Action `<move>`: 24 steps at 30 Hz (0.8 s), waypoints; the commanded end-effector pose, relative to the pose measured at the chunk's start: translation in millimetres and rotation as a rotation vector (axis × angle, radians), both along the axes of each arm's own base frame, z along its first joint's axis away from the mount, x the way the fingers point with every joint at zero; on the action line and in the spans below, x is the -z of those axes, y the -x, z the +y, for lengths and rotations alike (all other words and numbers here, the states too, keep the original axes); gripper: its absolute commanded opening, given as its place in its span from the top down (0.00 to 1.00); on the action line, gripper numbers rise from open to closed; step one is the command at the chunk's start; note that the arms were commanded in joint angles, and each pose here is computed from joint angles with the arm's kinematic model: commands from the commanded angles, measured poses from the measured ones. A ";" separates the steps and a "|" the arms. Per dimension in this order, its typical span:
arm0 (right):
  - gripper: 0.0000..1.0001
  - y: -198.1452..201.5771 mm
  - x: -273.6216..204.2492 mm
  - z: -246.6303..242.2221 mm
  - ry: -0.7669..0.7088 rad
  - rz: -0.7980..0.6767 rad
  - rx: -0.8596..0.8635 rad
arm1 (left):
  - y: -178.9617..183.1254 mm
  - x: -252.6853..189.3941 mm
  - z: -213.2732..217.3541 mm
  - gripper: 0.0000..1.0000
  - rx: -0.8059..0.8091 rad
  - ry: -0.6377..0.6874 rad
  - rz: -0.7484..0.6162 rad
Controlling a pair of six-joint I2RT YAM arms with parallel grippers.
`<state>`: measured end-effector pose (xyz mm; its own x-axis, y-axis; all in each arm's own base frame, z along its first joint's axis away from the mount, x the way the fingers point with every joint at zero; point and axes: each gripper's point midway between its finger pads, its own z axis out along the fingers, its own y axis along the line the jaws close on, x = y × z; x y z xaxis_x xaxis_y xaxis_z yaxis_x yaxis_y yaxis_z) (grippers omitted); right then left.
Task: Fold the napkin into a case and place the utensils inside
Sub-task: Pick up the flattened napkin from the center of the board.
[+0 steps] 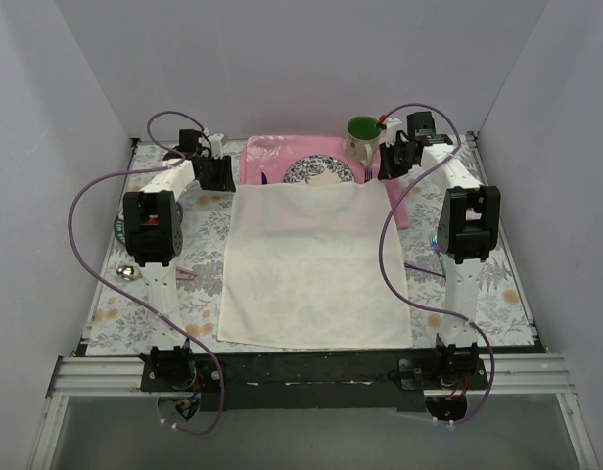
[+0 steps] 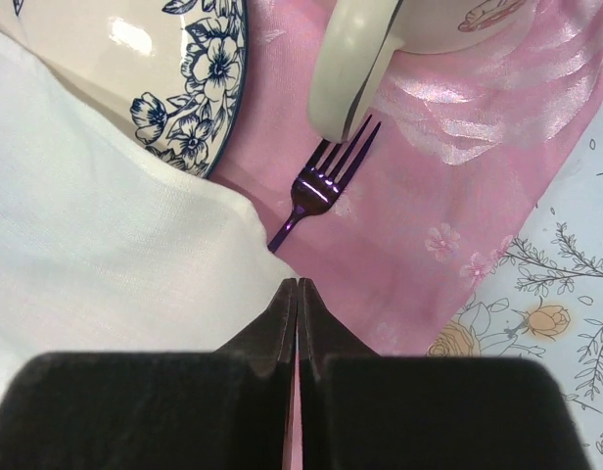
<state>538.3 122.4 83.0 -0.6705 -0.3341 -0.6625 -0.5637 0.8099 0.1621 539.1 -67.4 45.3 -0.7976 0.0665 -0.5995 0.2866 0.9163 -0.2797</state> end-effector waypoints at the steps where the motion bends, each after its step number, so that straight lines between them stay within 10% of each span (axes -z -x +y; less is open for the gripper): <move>1: 0.99 -1.4 -26.6 9.5 -0.046 -0.048 -0.011 | -19.7 -12.5 -13.4 0.58 0.045 -0.081 -0.086; 24: 0.99 -2.1 -24.5 9.8 -0.053 -0.039 -0.007 | -35.4 5.5 -6.7 0.67 0.018 -0.262 -0.106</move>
